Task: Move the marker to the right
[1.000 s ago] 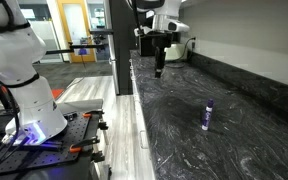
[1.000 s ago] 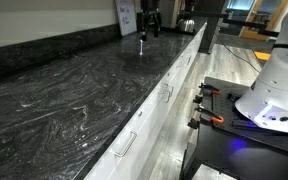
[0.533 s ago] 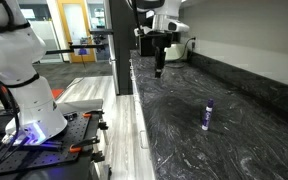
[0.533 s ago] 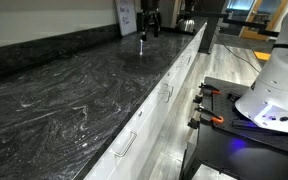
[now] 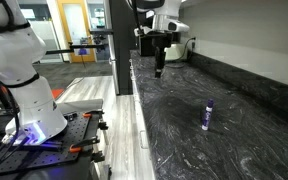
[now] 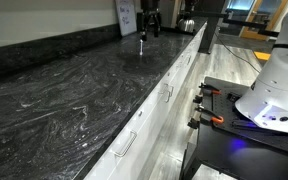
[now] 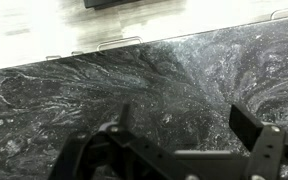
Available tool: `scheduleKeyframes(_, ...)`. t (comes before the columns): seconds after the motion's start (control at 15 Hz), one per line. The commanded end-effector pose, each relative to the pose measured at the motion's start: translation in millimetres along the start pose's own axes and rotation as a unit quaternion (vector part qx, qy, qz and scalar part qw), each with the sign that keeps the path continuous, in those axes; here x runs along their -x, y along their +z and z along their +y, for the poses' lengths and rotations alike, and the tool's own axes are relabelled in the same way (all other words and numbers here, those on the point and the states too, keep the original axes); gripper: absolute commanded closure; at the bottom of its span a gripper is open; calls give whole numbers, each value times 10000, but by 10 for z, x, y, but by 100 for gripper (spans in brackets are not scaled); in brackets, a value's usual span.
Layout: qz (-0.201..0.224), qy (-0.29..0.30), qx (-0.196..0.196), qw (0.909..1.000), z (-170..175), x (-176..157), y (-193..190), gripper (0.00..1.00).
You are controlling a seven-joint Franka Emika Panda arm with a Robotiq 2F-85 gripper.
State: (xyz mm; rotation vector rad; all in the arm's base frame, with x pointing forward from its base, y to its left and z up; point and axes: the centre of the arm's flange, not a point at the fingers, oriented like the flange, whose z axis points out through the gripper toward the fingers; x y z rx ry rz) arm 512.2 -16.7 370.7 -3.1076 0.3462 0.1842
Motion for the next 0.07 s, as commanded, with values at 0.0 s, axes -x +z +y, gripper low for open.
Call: scheduleKeyframes(0.0,0,0,0,10000,0,0,0,0)
